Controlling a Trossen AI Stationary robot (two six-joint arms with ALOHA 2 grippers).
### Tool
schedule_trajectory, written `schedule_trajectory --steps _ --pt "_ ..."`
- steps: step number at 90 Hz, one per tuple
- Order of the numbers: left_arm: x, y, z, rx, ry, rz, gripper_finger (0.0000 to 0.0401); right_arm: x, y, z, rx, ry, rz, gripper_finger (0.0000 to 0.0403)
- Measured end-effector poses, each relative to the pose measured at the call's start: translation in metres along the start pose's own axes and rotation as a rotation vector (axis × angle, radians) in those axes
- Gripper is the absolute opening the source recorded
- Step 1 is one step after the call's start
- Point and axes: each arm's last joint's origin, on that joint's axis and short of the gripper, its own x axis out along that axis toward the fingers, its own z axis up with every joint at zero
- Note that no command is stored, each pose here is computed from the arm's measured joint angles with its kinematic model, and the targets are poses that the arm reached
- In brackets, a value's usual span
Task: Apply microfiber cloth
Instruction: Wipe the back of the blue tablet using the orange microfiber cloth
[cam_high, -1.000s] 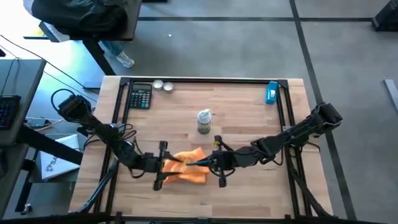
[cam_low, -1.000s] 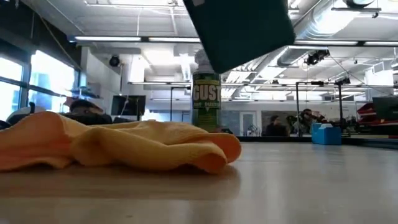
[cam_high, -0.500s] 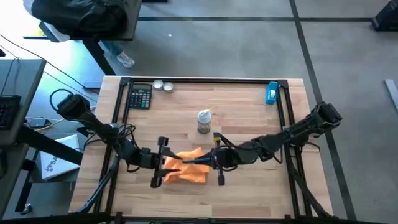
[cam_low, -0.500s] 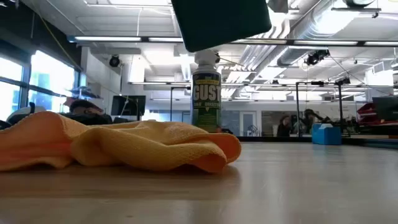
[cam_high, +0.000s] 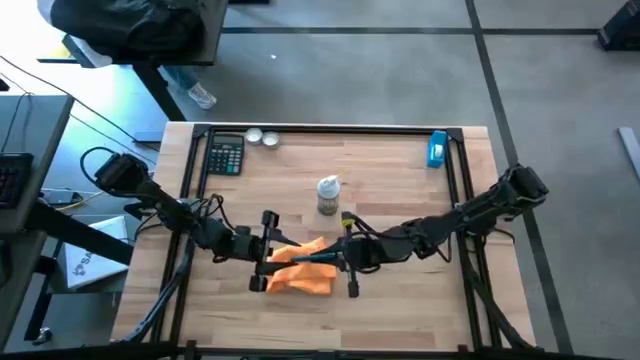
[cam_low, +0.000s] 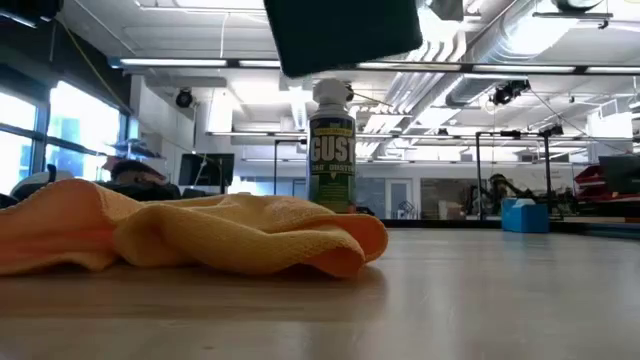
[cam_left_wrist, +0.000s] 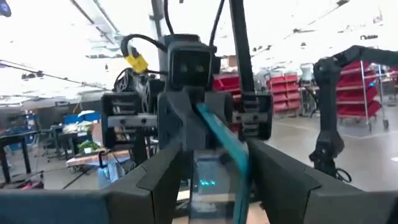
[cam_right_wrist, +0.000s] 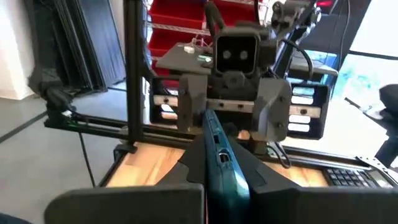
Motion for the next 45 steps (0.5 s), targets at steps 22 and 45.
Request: schedule_trajectory --steps 22,45 --pt "0.003 0.002 -0.009 -0.019 0.03 0.018 0.0147 0.006 -0.004 -0.004 0.004 -0.007 -0.02 0.0" --pt "0.002 0.003 -0.01 -0.011 0.043 0.064 0.009 0.006 -0.005 -0.004 0.003 -0.001 -0.048 0.0"
